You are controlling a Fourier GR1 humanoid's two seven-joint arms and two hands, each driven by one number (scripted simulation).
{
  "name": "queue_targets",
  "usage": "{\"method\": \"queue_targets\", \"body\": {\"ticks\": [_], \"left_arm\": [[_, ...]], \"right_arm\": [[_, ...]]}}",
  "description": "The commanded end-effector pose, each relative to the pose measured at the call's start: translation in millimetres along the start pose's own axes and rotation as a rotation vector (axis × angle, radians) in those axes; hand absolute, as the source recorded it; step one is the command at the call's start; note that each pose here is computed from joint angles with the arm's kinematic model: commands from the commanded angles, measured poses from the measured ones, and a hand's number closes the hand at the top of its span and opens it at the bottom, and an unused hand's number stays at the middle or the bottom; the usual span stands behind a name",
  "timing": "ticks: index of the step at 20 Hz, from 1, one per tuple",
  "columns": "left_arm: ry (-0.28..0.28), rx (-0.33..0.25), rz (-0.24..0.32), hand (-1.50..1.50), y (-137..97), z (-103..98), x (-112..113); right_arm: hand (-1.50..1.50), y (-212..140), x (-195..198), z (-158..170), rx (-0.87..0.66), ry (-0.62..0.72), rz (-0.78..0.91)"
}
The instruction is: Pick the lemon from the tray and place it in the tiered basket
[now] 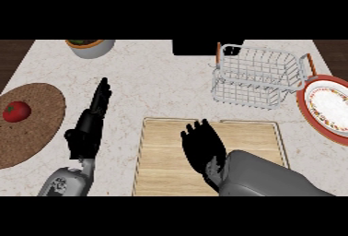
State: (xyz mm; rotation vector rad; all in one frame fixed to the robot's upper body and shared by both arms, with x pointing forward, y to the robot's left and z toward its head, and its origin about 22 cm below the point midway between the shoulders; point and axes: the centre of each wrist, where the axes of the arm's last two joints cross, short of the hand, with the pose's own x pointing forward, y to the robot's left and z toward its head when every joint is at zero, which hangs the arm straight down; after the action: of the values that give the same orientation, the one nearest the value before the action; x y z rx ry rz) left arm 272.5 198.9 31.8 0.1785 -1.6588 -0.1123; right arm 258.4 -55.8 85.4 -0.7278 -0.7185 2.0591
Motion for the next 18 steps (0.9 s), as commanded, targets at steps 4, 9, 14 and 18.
{"method": "queue_targets", "body": {"ticks": [4, 9, 14, 18], "left_arm": [[-0.014, 0.001, 0.004, 0.00, -0.5, 6.9, -4.3], [-0.015, -0.001, -0.002, 0.00, 0.4, 6.1, 4.5], [-0.007, 0.010, -0.010, 0.00, 6.2, 2.2, 2.0], [-0.011, 0.002, -0.005, 0.00, 8.0, -0.4, 6.2]], "right_arm": [[-1.50, 13.2, 5.0, 8.9, 0.005, 0.048, 0.000], [-1.50, 28.5, -6.3, -15.0, 0.014, 0.042, -0.030], [-1.50, 43.2, -14.4, -31.4, -0.060, 0.051, -0.078], [1.50, 43.2, -9.8, -15.6, -0.135, 0.028, -0.014]]}}
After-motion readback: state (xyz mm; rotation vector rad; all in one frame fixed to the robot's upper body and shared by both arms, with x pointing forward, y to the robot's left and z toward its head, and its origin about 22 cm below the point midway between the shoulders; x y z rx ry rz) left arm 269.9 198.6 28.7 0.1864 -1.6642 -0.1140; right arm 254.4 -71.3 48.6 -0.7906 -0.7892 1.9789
